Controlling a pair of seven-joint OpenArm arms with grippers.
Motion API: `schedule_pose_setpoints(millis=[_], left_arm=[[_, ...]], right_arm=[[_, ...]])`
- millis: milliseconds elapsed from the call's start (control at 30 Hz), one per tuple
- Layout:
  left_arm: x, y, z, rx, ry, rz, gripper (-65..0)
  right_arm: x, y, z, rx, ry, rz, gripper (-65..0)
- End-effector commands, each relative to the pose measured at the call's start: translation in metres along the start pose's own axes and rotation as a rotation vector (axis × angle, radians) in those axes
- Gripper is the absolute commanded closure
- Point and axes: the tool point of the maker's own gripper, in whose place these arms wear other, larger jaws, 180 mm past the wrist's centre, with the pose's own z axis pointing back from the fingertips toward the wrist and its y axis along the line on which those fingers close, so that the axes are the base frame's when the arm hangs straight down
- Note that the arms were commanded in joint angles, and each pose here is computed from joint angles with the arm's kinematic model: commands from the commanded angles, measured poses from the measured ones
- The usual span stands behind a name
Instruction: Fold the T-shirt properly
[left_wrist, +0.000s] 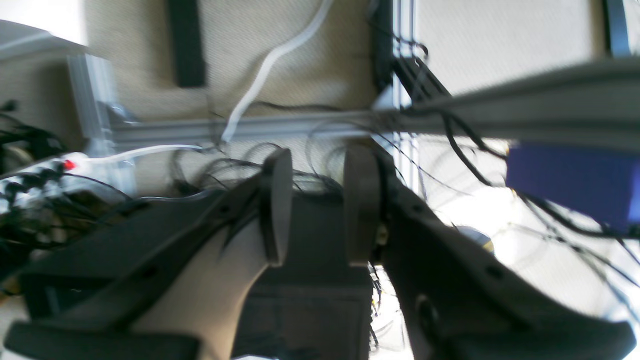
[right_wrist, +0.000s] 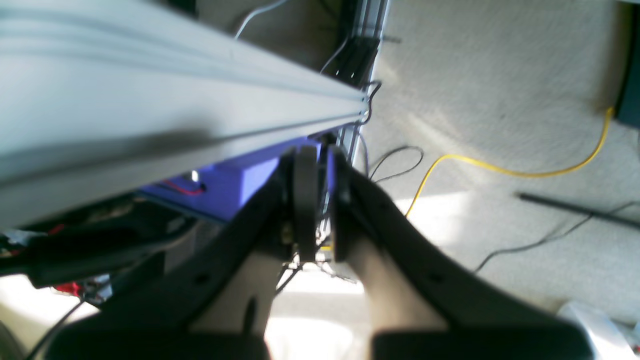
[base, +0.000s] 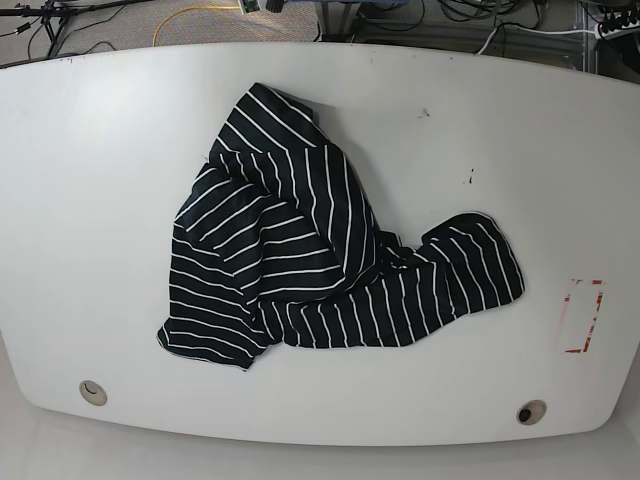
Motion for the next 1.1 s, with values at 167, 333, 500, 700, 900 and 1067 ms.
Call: schedule_pose_setpoints(millis=[167,333,500,700,900,1067], left_arm=[[0.039,0.006,0.032,0.001,-0.088,0.027,-17.0],[0.050,0.008,0.043,0.005,-0.110,0.028,-17.6],[0.061,0.010,0.051,0.016,-0.140,0.010,-16.5],[0.073,0.013,0.057,0.024,-0.167,-0.002,-16.4],[0.083,0.013,0.063,0.020,-0.188,-0.017,-16.5],[0.089,0.014,0.068,0.023,-0.205,-0.017,-16.6]], right_arm=[[0.020,0.005,0.030,-0.005,-0.065,0.022,-3.4],[0.028,0.007,0.040,-0.011,-0.086,0.034,-3.5],[0.030,0.012,0.047,-0.007,-0.094,0.032,-3.2],[0.040,0.014,0.059,-0.010,-0.119,0.044,-3.0],[0.058,0.018,0.072,-0.010,-0.164,0.064,-3.0],[0.066,0.021,0.079,-0.008,-0.183,0.075,-3.0]])
